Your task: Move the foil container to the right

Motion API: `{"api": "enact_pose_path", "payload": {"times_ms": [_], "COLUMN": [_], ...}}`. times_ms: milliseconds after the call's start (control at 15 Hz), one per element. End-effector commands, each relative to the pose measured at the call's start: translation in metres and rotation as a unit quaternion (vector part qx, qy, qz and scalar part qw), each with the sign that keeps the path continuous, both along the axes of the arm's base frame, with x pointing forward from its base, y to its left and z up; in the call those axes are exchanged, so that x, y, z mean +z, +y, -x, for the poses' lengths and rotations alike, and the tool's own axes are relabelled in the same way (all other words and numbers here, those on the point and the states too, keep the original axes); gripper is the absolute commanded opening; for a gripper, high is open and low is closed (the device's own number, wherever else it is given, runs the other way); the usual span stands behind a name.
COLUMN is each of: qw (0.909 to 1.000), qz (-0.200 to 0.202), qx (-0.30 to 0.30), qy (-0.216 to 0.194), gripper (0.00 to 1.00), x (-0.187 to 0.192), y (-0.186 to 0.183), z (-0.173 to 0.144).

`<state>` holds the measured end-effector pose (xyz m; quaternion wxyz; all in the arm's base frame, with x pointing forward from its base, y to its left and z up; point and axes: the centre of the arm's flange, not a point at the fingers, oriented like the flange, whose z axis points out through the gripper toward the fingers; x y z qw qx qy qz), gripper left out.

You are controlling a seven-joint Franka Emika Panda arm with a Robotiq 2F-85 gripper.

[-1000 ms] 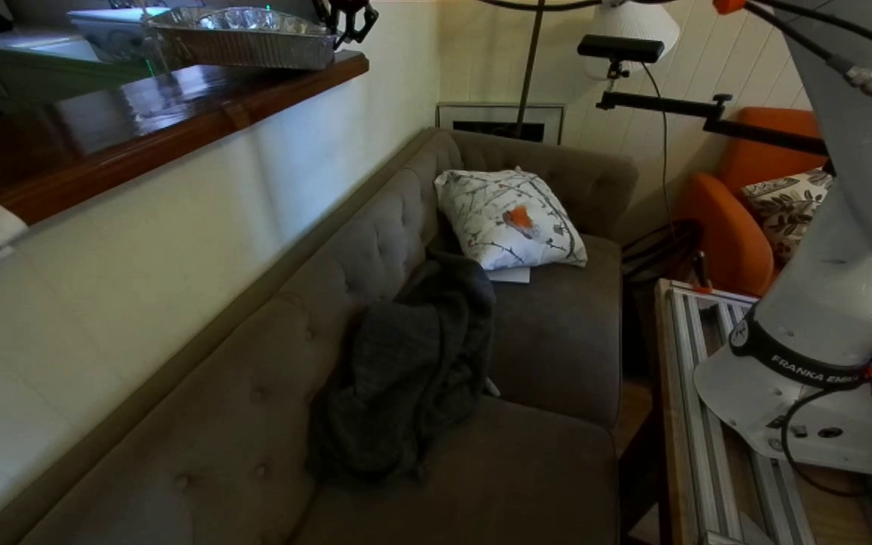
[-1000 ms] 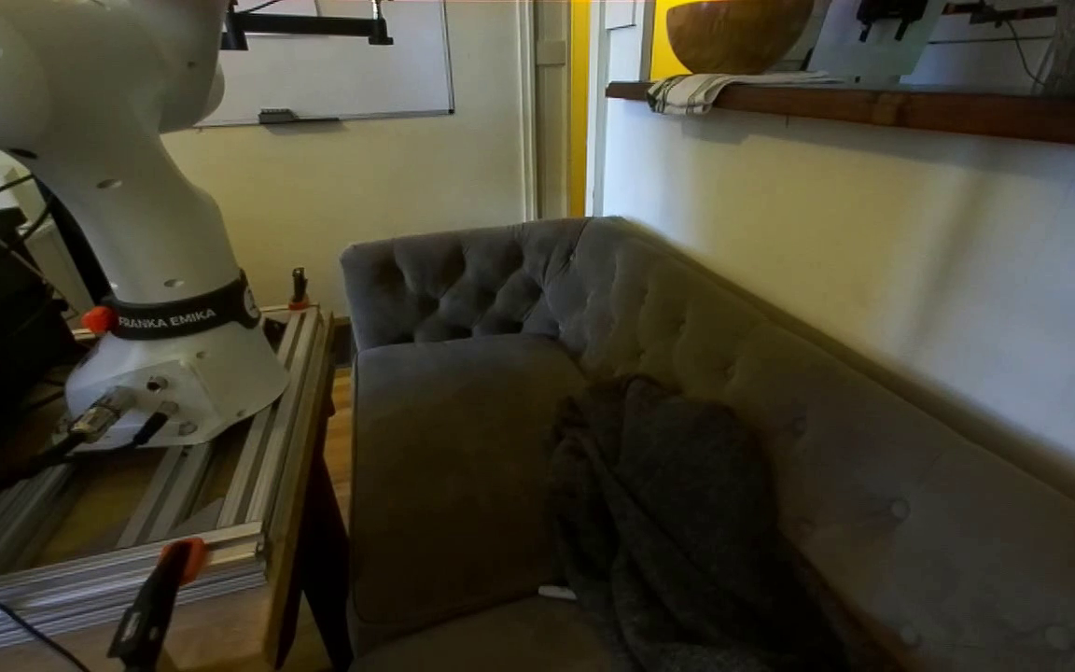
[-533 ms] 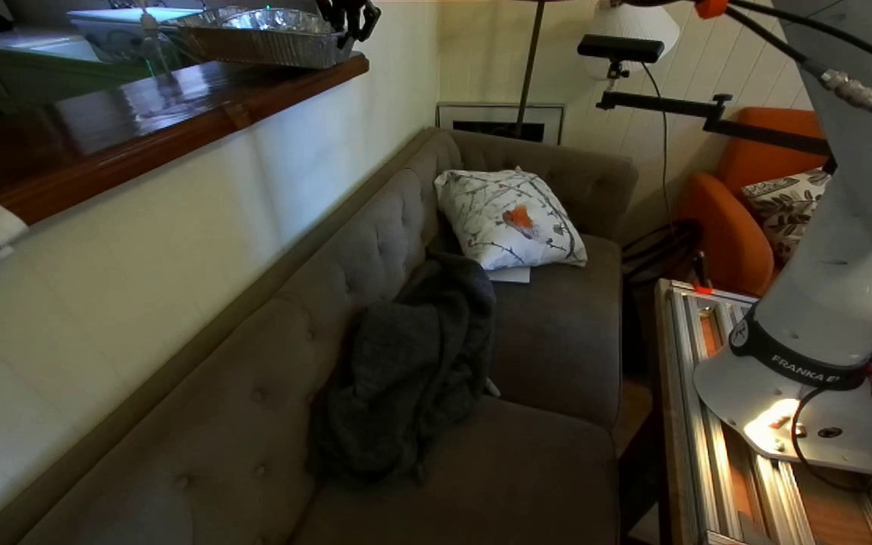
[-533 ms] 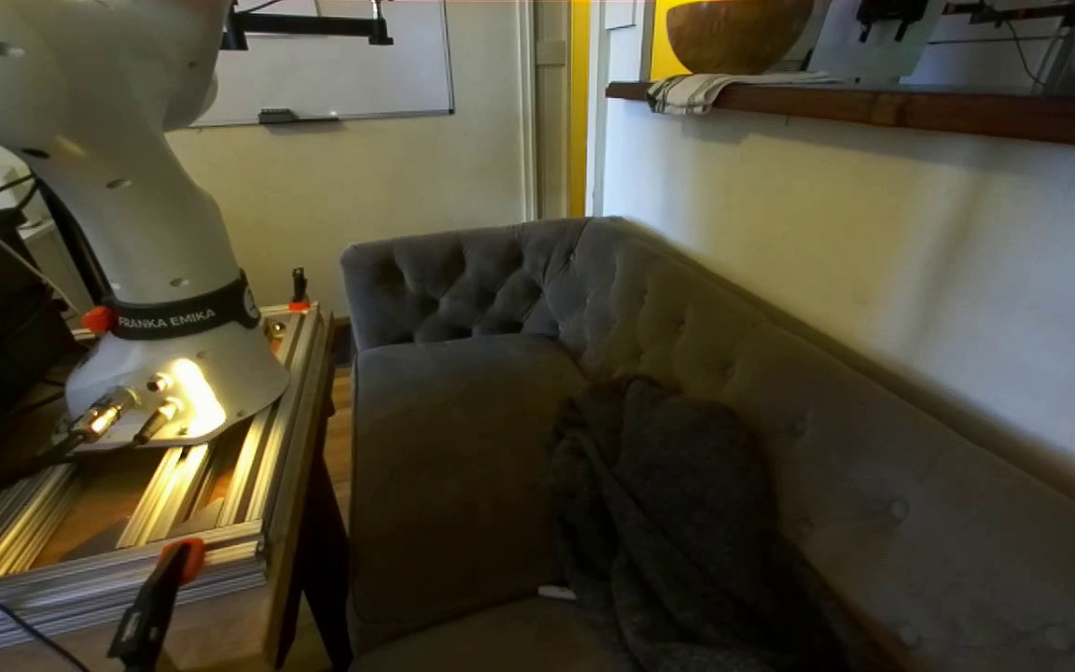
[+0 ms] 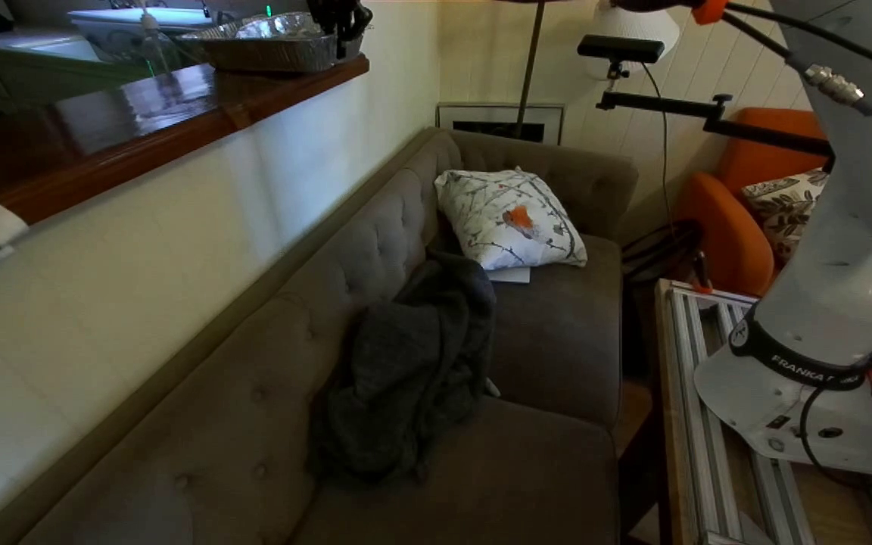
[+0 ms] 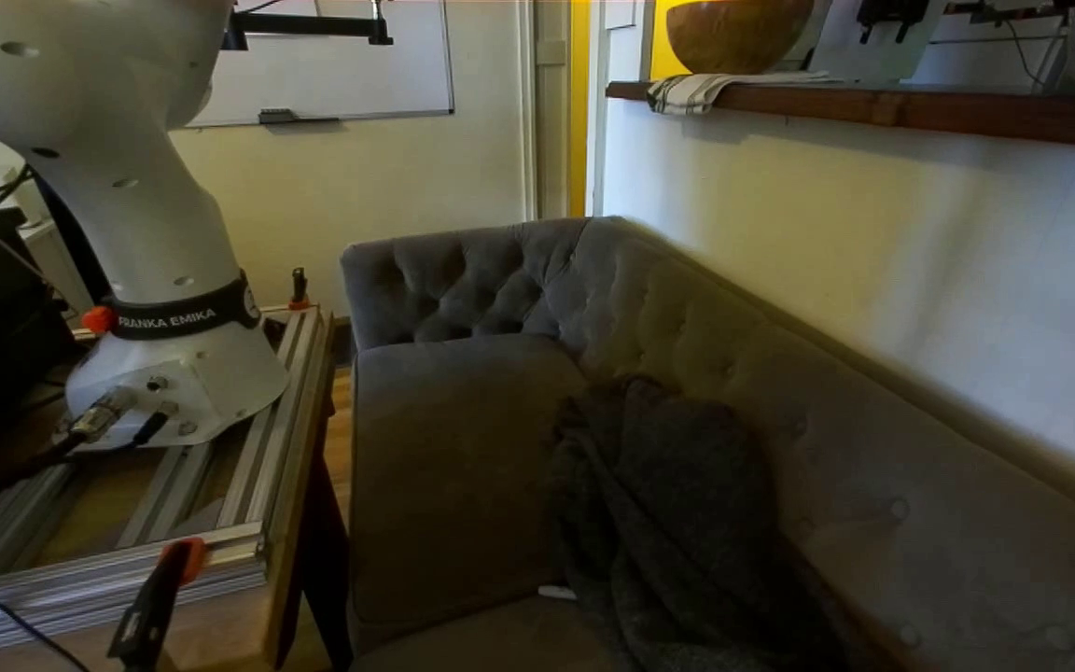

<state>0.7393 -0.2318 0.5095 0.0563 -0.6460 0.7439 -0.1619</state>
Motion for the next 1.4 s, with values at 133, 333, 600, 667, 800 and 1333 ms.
{"api": "enact_pose_path", "payload": {"times_ms": [133, 333, 600, 667, 800, 1333], "qw": [0.9997, 0.9973, 0.9915, 0.9875, 0.9765, 0.9094], "qz": [0.003, 0.026, 0.051, 0.068, 0.09, 0.13], "qx": [-0.004, 0.016, 0.105, 0.134, 0.188, 0.388], "qy": [-0.025, -0.066, -0.057, -0.046, -0.057, -0.071], "gripper": [0.72, 0.94, 1.0, 1.0, 1.0, 1.0], "x": [0.01, 0.024, 0.053, 0.061, 0.078, 0.116], "y": [0.002, 0.0, -0.001, 0.0, 0.001, 0.009], "z": [-0.001, 0.003, 0.023, 0.028, 0.046, 0.1]}}
